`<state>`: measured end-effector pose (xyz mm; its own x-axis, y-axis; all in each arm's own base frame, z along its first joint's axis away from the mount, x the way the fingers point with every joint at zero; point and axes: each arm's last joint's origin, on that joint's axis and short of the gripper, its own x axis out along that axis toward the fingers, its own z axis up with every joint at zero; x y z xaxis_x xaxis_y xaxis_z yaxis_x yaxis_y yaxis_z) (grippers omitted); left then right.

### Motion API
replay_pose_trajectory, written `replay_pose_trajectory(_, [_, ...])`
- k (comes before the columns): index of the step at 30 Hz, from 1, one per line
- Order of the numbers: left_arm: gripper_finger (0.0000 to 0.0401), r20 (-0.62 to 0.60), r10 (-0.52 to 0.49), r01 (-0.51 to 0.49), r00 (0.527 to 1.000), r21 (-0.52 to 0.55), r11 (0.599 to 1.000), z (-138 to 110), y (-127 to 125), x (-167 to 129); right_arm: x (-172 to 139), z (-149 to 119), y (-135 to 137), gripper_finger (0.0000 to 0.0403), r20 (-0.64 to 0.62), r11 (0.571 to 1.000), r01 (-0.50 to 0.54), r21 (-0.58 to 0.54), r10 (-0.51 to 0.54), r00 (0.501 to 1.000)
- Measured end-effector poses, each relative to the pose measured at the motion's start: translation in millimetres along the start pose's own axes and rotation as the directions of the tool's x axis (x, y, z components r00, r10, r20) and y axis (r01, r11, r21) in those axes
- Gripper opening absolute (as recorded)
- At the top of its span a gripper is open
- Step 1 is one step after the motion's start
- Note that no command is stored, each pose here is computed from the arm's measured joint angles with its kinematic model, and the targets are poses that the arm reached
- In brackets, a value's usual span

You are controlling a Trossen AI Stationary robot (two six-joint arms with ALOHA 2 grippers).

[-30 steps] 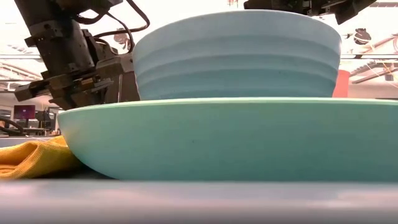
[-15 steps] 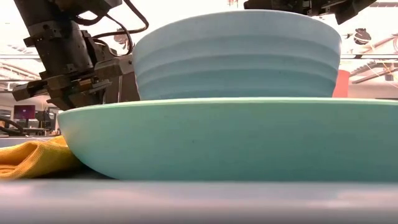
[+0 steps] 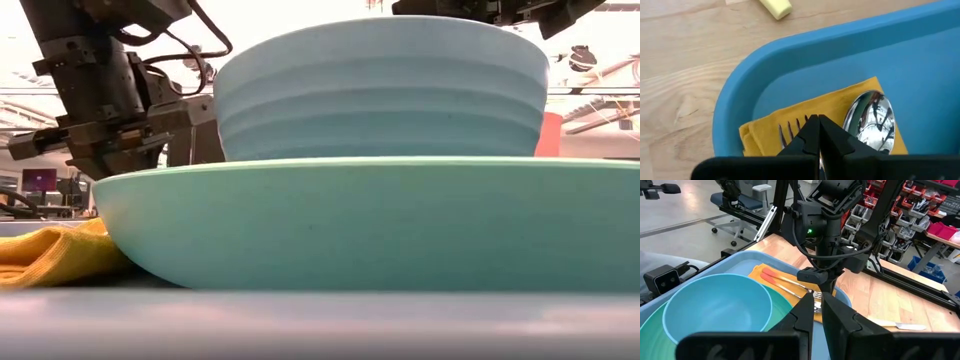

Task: Set up tray
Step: Adjust the orange fork on the yellow napkin, then adjust the orange spoon on the yellow napkin

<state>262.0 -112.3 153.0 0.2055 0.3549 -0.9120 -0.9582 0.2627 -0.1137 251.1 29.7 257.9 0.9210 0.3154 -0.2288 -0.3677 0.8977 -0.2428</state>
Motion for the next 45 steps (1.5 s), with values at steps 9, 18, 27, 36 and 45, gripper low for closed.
replay_pose_trajectory(9, [0.0002, 0.010, -0.016, 0.016, 1.000, 0.004, 1.000, -1.8, -0.9, -0.9, 0.0, 0.0, 0.0, 0.0029, 0.000, 1.000, 0.000, 0.000, 0.000, 1.000])
replay_pose_trajectory(18, [0.0016, 0.051, -0.041, 0.040, 0.998, 0.021, 0.999, -4.1, -1.7, -2.5, 0.0, 0.0, -0.1, 0.0029, 0.000, 1.000, 0.000, 0.000, 0.000, 1.000])
replay_pose_trajectory(27, [0.0004, 0.049, -0.074, 0.065, 0.996, 0.160, 0.985, 0.4, -6.8, -0.4, 0.0, 0.0, 0.0, 0.0029, 0.000, 1.000, 0.000, 0.000, 0.000, 1.000])
replay_pose_trajectory(36, [0.0051, -0.040, -0.082, 0.091, 0.996, 0.364, 0.927, 14.7, -13.3, 7.1, 0.0, -0.1, 0.0, 0.0029, 0.000, 1.000, 0.000, 0.000, 0.000, 1.000])
replay_pose_trajectory(45, [0.0098, -0.140, -0.045, 0.104, 0.989, 0.450, 0.887, 26.0, -12.1, 12.0, 0.1, -0.2, 0.0, 0.0029, -0.001, 1.000, 0.000, 0.000, 0.000, 1.000])
